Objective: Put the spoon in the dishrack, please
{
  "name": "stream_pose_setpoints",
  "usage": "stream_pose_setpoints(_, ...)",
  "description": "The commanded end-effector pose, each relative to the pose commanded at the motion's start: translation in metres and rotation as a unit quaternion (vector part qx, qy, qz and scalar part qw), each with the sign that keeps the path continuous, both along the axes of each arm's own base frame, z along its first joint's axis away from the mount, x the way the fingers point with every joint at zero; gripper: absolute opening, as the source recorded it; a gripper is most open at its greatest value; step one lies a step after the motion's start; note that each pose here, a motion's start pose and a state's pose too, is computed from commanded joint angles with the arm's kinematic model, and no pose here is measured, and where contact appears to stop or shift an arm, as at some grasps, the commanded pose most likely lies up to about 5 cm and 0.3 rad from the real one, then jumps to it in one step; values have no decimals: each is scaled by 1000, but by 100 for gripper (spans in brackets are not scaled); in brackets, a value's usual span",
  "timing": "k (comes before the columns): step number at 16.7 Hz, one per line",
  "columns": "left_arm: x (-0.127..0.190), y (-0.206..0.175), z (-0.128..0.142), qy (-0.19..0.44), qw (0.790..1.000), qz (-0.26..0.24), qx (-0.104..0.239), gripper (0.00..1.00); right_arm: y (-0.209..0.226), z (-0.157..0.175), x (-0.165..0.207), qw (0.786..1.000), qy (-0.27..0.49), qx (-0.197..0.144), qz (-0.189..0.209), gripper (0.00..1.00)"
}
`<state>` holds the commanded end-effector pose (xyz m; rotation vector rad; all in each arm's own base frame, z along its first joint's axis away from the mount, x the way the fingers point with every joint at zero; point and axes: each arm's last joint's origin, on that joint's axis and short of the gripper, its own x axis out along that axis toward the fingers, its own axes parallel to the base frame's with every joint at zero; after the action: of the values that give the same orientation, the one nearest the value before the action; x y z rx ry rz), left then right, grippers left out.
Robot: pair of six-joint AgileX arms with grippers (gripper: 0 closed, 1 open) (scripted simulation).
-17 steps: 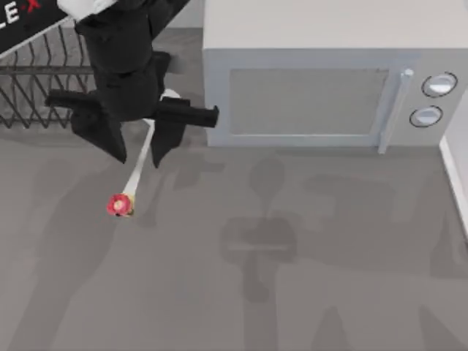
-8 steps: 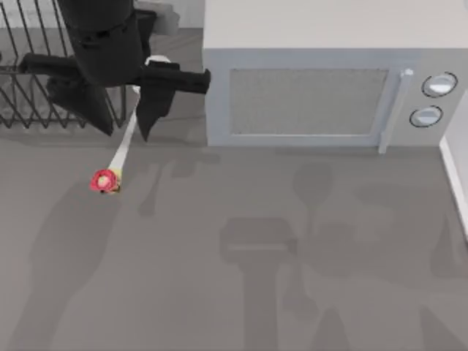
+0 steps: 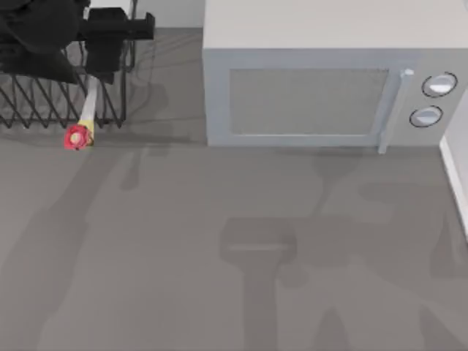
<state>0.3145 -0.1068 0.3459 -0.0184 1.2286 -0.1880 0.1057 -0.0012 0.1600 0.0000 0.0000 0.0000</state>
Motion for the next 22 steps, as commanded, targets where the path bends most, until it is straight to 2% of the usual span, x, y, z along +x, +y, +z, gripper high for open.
stream_pose_setpoints(3, -13, 40, 20, -126, 991, 27, -40, 0, 0, 0, 0, 1000, 0, 0, 0, 100)
stream_pose_setpoints(5, -27, 67, 33, -222, 973, 43, -55, 0, 0, 0, 0, 1000, 0, 0, 0, 100)
stream_pose_setpoints(8, -58, 101, 51, -368, 926, 62, -54, 0, 0, 0, 0, 1000, 0, 0, 0, 100)
stream_pose_setpoints(12, -108, 128, 69, -520, 851, 76, -21, 0, 0, 0, 0, 1000, 0, 0, 0, 100)
stream_pose_setpoints(14, -126, 134, 71, -560, 825, 79, -5, 0, 0, 0, 0, 1000, 0, 0, 0, 100)
stream_pose_setpoints(16, -133, 136, 72, -576, 814, 80, 3, 0, 0, 0, 0, 1000, 0, 0, 0, 100)
stream_pose_setpoints(22, -129, 136, 72, -575, 814, 79, 3, 0, 0, 0, 0, 1000, 0, 0, 0, 100)
